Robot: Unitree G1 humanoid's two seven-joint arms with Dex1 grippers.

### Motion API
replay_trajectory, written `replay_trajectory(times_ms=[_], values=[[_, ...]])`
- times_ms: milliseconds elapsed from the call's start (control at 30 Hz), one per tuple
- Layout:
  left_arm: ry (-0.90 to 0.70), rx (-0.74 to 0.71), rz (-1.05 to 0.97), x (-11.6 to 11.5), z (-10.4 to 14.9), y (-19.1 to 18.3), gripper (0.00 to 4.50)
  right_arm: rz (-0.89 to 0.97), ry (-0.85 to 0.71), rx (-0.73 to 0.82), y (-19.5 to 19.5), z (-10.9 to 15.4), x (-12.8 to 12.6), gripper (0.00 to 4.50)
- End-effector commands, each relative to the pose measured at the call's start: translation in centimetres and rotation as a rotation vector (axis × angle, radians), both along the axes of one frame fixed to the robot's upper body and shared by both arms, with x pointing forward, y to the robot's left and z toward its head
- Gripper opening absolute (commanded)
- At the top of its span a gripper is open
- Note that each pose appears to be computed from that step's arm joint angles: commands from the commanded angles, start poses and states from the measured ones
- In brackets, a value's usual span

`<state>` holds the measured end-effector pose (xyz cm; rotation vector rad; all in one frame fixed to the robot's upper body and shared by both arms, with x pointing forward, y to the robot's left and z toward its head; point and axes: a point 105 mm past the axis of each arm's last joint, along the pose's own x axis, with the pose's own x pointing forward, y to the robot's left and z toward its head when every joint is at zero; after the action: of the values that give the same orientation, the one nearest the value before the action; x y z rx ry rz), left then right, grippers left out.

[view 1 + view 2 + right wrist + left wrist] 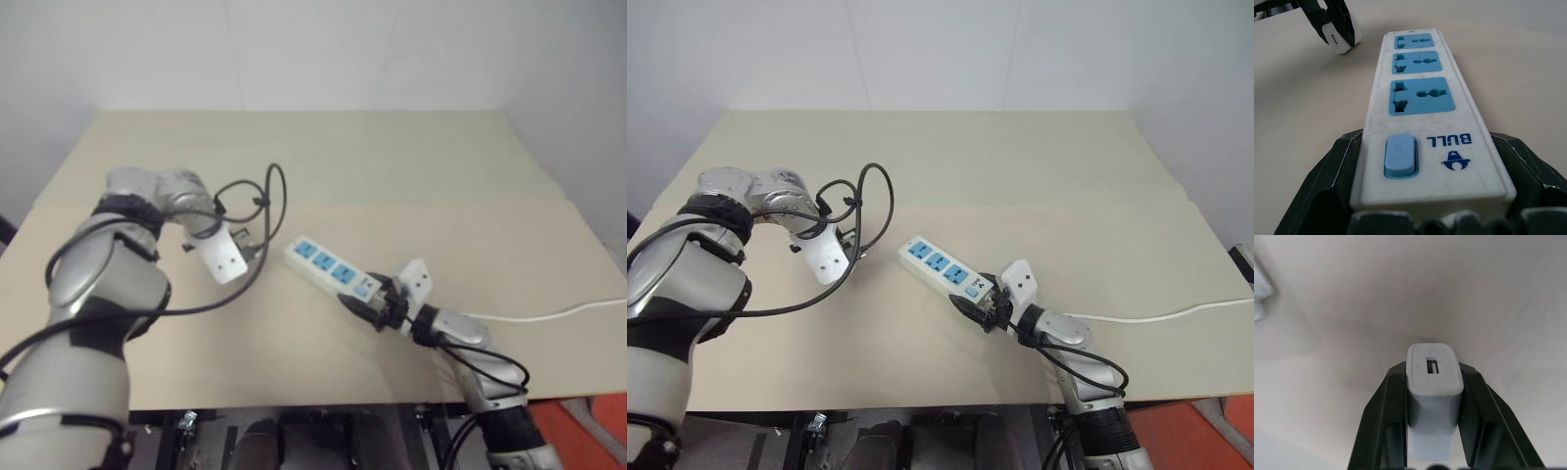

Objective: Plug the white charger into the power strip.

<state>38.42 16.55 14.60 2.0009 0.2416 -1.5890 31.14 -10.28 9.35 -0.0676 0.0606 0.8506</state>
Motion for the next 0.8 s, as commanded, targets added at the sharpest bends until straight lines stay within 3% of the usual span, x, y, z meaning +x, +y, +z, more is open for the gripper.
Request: replay_trajectory(times_ms=[33,267,567,800], values=[[-0.019,-0.184,0.059,0.4,1.8,-0.9,1.01,-0.026,-0.01,-0.009,-0.4,0.3,0.4,3.42],[0.098,-0.577,0.195,0.2,4.5,-1.9,1.01,-0.02,-0.007,-0.004,-0.2,0.1,0.4,3.42],[0.262,-1.009,0.309,-0.9,9.2,0.2,1.01,-0.01,-0.004,0.0,0.1,-0.1,0.4,3.42],[0.478,-1.32,0.361,-4.1,11.0,0.1,1.01,0.057,-0.028,-0.002,0.7,0.2,0.0,3.42]])
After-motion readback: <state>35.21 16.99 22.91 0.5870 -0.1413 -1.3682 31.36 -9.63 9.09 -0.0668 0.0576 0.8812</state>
